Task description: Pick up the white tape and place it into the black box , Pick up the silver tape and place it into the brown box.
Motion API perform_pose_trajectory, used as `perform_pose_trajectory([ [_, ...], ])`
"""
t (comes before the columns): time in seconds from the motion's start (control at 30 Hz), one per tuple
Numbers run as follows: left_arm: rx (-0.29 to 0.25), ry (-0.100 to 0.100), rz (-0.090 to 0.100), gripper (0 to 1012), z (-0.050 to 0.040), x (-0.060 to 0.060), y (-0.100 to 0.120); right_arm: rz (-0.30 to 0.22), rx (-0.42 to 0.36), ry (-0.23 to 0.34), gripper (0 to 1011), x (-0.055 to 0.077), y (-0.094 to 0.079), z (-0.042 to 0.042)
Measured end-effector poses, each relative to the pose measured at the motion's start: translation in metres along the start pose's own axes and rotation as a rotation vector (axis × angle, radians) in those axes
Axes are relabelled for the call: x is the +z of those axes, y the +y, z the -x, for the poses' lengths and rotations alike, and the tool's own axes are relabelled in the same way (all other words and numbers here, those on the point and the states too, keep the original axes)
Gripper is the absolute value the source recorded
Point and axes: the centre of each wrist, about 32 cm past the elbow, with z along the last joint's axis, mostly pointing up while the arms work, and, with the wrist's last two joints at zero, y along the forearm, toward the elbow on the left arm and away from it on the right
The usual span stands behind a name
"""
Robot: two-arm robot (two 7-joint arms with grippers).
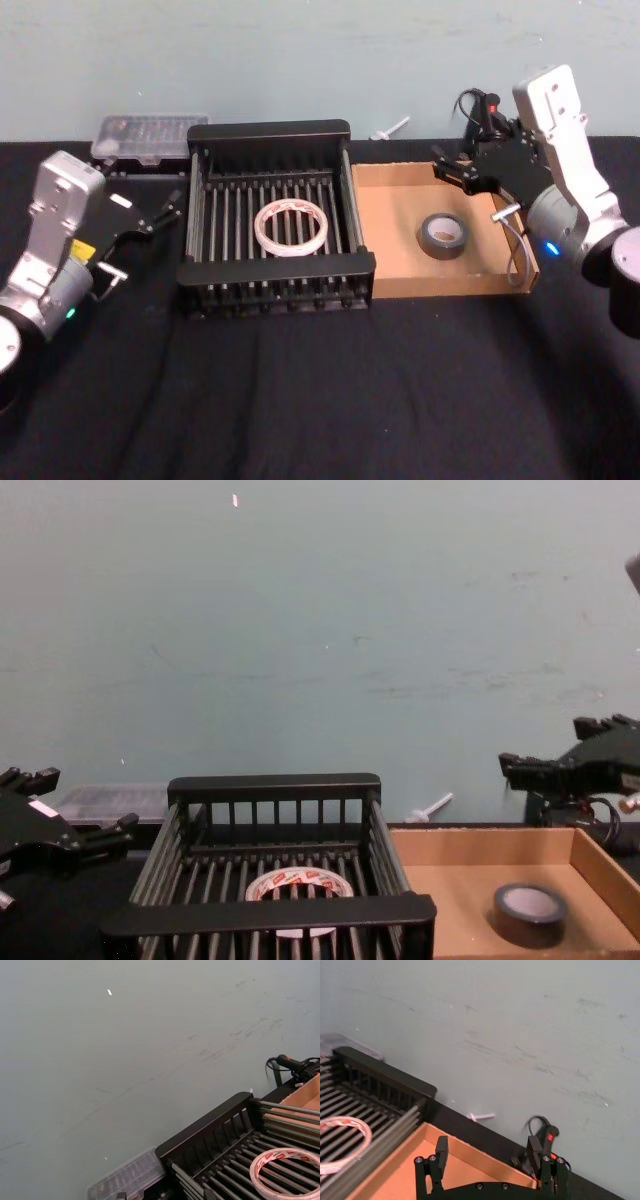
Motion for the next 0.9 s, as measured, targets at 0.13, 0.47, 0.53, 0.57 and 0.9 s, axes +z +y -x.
perform_pose_trajectory([
  [0.13, 0.000, 0.000, 0.000, 1001, 0.0000, 0.0000, 0.0000, 0.007, -0.018, -0.004, 1002, -0.0053, -0.0003, 0.0013],
  [0.47, 0.000, 0.000, 0.000, 1002, 0.0000, 0.0000, 0.0000, 0.014, -0.031, -0.007, 1002, -0.0092, 0.0001, 0.0026],
  [0.53, 0.000, 0.000, 0.000, 1001, 0.0000, 0.0000, 0.0000, 0.014, -0.031, -0.007, 1002, -0.0091, 0.0001, 0.0025],
  [0.57, 0.000, 0.000, 0.000, 1001, 0.0000, 0.0000, 0.0000, 0.014, -0.031, -0.008, 1000, -0.0090, 0.0000, 0.0024],
  [0.9, 0.000, 0.000, 0.000, 1001, 0.0000, 0.0000, 0.0000, 0.012, -0.030, -0.008, 1002, -0.0085, -0.0001, 0.0024],
])
